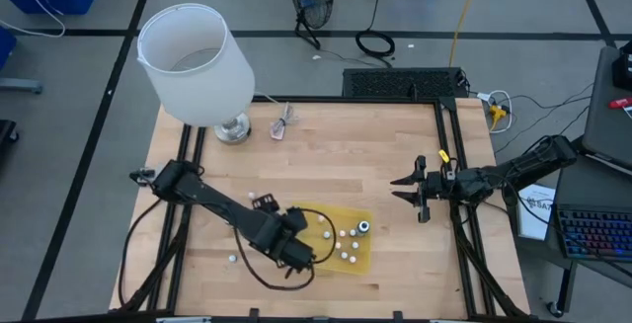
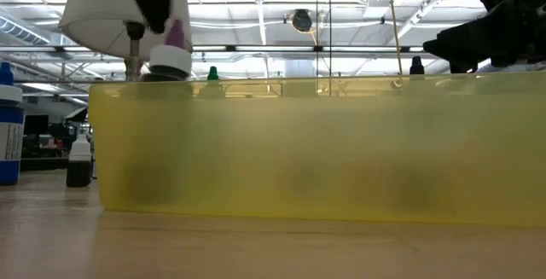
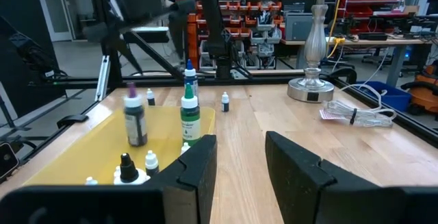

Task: Pick & Place food coloring
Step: Put the large blue food coloring bottle into the yellow container

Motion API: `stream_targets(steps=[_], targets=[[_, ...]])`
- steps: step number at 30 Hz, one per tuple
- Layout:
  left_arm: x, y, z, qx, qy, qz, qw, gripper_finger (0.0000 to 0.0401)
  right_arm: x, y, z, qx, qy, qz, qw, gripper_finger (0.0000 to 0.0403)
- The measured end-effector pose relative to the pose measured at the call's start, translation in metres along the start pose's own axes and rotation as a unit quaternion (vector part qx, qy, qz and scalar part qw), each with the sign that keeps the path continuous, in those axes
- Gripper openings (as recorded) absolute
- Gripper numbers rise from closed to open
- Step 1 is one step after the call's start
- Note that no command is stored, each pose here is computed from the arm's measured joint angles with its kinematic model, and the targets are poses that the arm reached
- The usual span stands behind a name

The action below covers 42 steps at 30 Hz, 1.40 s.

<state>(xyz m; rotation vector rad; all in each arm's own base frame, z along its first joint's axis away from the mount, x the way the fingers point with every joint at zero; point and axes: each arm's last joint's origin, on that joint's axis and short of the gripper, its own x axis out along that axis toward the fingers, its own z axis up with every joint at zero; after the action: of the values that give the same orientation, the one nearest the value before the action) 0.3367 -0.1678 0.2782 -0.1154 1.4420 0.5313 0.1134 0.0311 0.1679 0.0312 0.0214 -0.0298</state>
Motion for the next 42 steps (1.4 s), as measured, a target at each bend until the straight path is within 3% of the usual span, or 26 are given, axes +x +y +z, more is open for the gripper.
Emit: stream_targets(steps=[6,15,21,26,33,38,42], targets=[[-0.010,0.014,0.004,-0.040,-0.021,-0.005,0.999,0.0339,0.000,0.000,0.000,0.001,-0.002,0.000,1.000,0.0114],[-0.017,0.022,0.003,-0.030,-0.031,-0.004,0.999,0.0302,0.000,0.000,0.000,0.000,-0.001,0.000,1.000,0.0114],[-0.036,0.052,0.000,-0.061,-0.062,-0.015,0.996,0.0278,0.000,0.000,0.000,0.000,0.000,0.000,1.000,0.0114],[-0.044,0.093,-0.029,-0.133,-0.074,-0.018,0.988,0.0269,0.000,0.000,0.000,0.001,-0.002,0.000,1.000,0.0114],[-0.020,0.132,-0.078,-0.284,0.018,-0.036,0.958,0.0269,0.000,0.000,0.000,0.001,-0.002,0.000,1.000,0.0114],[0.009,0.133,-0.093,-0.302,0.059,-0.057,0.950,0.0271,0.000,0.000,0.000,0.001,-0.002,0.000,1.000,0.0114],[0.031,0.125,-0.096,-0.276,0.069,-0.084,0.955,0.0267,0.000,0.000,0.000,0.001,-0.002,0.000,1.000,0.0114]])
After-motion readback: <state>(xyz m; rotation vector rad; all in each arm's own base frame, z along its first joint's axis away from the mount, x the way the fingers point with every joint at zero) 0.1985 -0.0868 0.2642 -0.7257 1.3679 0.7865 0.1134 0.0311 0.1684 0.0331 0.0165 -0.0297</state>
